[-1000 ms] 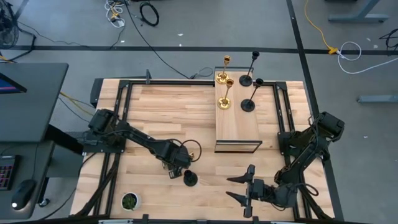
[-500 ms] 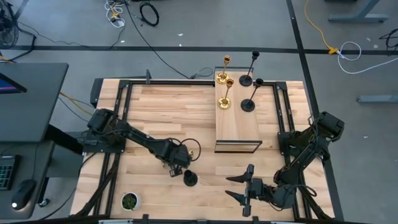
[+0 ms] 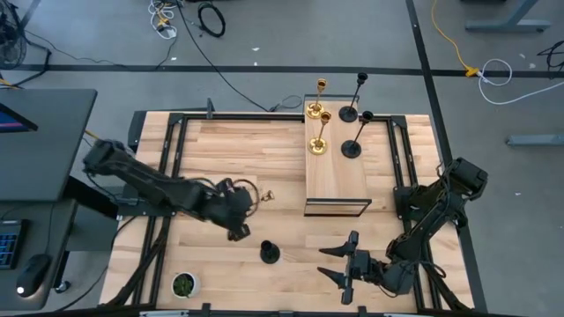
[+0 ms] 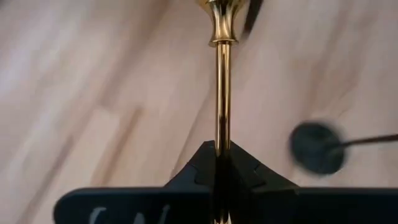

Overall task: Pick & Place candle stick holders
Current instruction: Put the gold candleholder on the shelf aligned with the other gold candleholders

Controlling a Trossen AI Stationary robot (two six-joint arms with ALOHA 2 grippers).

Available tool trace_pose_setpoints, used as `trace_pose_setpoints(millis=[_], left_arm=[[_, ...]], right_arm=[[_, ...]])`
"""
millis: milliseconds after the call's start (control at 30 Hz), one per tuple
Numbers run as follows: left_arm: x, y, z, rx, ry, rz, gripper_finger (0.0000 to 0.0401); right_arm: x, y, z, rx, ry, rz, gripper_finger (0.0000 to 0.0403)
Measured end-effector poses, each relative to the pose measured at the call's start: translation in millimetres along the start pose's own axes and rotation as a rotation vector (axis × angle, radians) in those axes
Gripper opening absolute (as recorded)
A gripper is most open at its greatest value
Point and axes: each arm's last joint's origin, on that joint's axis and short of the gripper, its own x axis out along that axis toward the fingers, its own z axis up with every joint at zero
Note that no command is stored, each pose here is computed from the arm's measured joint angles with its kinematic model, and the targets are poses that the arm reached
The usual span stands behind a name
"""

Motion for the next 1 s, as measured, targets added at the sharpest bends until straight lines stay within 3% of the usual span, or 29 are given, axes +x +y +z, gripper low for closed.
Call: trace_pose_setpoints(millis=[200,367,633,1000], left_arm=[[-48.0,-12.8,25.3,0.076,-0.404,-0.166,0.0011],[-63.4,-29.5,43.0,0.175,-0.634,-0.301,0.0010],[-44.7,-46.1,50.8,0.207,-0.706,-0.323,0.0010],[-3.3,-64.8,60.2,0.225,-0.757,-0.412,0.0011]], right_arm=[[16.1,-9.5,4.3,0.027,-0.021,-0.052,0.0223],[35.5,-19.3,14.7,0.047,-0.062,-0.031,0.0223],[51.8,-31.4,39.1,-0.027,-0.207,-0.028,0.0223],[69.8,-47.6,46.9,-0.029,-0.250,-0.049,0.0223]])
